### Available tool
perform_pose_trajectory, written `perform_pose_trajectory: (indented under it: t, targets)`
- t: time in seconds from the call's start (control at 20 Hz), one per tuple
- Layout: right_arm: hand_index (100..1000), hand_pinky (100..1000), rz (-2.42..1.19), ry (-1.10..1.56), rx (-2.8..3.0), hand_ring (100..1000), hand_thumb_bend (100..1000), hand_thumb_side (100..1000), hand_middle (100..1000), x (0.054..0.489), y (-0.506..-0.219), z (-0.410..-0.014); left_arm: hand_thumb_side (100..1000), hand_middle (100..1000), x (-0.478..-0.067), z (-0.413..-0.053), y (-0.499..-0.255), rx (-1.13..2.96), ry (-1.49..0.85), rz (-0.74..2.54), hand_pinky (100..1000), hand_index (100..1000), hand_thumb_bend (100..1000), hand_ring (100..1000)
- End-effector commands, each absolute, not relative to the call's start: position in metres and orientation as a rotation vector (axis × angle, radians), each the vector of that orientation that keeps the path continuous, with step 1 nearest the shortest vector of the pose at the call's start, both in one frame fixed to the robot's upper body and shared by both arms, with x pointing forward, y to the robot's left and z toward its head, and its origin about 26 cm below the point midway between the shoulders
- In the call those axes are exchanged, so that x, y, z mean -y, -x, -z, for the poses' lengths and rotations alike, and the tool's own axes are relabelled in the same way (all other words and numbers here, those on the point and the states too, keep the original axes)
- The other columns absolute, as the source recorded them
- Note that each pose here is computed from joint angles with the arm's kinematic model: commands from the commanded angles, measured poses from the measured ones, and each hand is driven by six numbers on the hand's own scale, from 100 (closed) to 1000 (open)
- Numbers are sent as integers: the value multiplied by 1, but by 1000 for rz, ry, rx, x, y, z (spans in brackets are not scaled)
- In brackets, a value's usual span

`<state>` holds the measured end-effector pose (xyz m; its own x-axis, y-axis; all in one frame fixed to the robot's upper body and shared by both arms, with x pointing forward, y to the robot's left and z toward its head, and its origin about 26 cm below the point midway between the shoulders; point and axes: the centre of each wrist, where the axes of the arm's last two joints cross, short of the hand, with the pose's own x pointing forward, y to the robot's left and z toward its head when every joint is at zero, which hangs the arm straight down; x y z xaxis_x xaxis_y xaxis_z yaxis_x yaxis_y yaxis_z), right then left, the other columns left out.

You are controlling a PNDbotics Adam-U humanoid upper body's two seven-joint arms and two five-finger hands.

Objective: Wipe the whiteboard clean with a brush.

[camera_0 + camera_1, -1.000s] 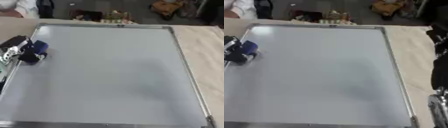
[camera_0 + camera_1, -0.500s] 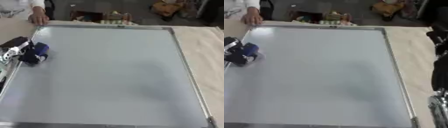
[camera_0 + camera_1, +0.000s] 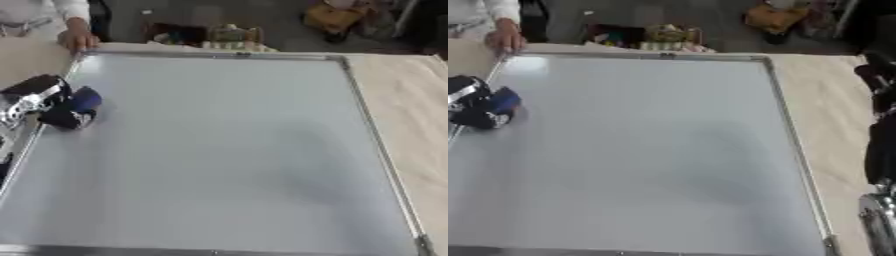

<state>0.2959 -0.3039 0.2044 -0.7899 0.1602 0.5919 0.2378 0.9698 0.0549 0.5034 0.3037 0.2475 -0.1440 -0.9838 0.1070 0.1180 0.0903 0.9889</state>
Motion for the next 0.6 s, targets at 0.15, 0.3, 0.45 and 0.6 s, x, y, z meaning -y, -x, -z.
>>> perform_pose_trajectory:
  t: [0.15, 0.3, 0.45, 0.6]
  targets:
    - [868, 922, 161, 283, 2522, 910, 229, 871, 579, 305, -294, -211, 434, 684, -307, -248, -503, 1272, -958, 1311, 655, 132, 391, 761]
    - [868, 922, 162, 284, 2521, 910, 230, 871, 579, 305, -294, -211, 450, 685, -307, -249, -503, 1277, -947, 1314, 657, 132, 408, 761]
    - [868, 922, 162, 284, 2521, 910, 230, 871, 577, 305, -294, -211, 457, 676, -308, -250, -503, 1281, -932, 1308, 653, 133, 367, 755]
    - [869, 923, 162, 286, 2520, 910, 235, 871, 577, 305, -294, -211, 484, 666, -310, -250, -502, 1285, -903, 1291, 649, 133, 323, 747]
